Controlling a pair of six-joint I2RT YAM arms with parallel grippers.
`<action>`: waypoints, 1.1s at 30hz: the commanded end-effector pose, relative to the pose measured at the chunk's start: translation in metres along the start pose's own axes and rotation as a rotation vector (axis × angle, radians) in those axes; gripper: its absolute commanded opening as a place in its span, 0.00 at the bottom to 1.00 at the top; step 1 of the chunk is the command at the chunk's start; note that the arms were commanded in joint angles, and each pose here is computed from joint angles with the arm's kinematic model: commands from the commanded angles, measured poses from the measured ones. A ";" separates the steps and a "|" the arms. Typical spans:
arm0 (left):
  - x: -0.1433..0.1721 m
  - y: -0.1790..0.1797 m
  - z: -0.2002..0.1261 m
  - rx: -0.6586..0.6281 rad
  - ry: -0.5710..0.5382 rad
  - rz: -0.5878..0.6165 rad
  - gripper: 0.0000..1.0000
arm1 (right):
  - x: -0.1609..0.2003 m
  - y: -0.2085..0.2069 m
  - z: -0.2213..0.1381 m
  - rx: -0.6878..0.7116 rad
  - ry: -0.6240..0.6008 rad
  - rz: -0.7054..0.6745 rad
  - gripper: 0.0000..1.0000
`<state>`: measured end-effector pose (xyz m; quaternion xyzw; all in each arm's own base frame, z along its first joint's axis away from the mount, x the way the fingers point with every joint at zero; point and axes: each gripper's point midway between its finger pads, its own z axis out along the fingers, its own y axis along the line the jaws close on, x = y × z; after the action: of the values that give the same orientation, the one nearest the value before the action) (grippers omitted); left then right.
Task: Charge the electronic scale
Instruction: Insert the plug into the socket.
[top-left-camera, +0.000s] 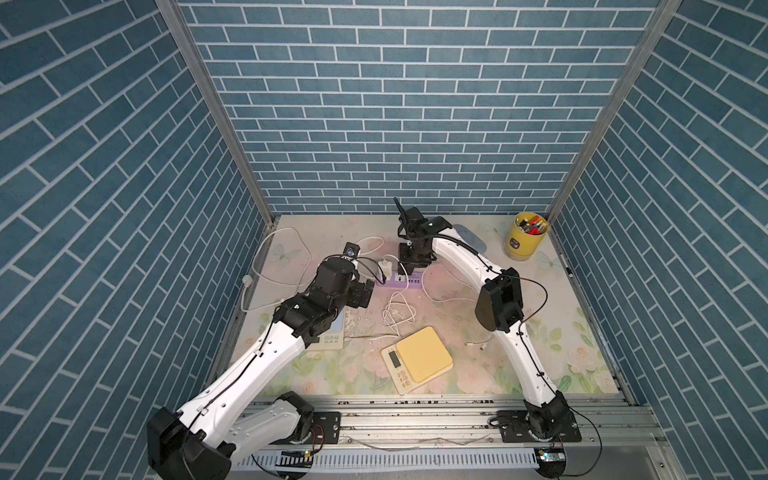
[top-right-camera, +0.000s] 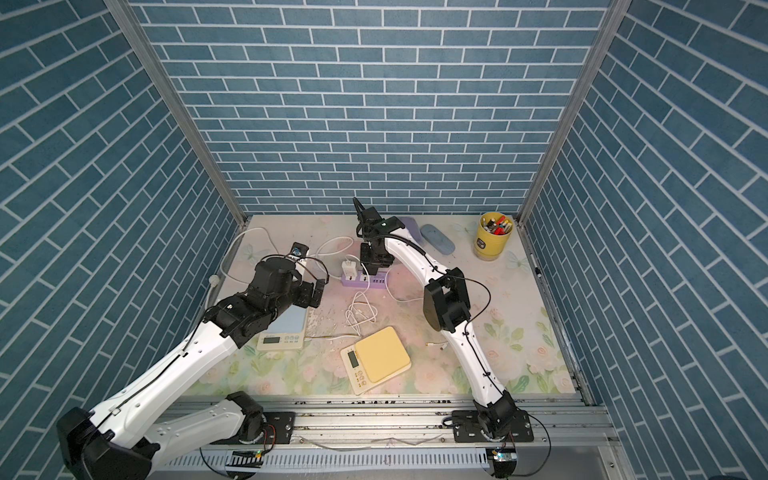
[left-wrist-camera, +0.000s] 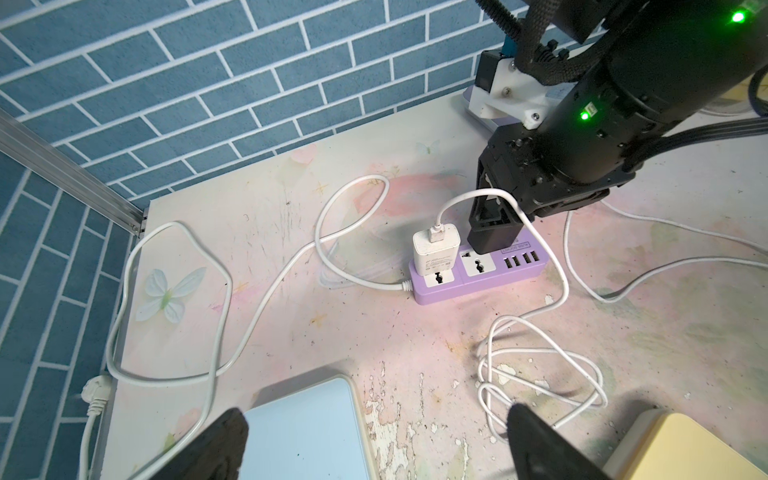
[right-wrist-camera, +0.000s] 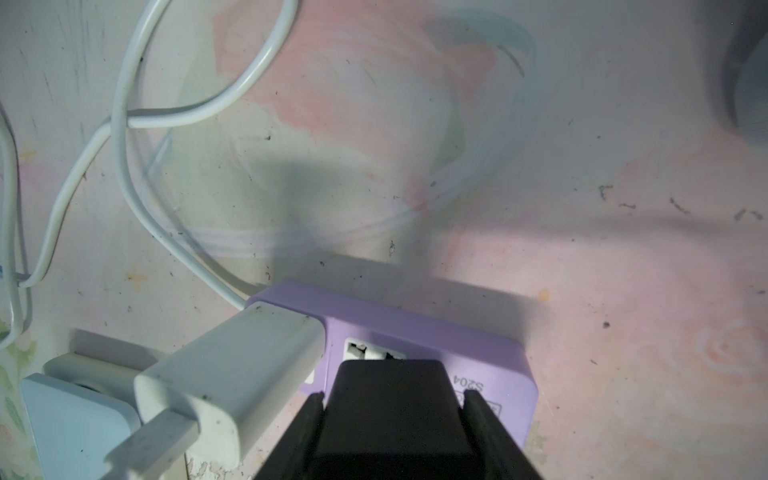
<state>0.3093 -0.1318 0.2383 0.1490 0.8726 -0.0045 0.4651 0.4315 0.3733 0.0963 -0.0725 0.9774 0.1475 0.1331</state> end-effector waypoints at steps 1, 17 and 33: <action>-0.003 0.000 -0.002 0.009 0.013 -0.018 1.00 | 0.003 -0.001 0.011 0.028 -0.001 0.041 0.00; 0.005 -0.005 0.008 0.022 0.069 -0.022 1.00 | 0.011 0.012 0.028 -0.052 0.036 0.085 0.00; 0.010 -0.008 0.014 0.025 0.097 -0.022 1.00 | 0.013 0.019 0.010 -0.070 0.025 0.043 0.34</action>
<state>0.3123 -0.1400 0.2165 0.1507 0.8939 -0.0113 0.4220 0.4332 0.3888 0.0904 -0.0558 0.9720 0.1853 0.1336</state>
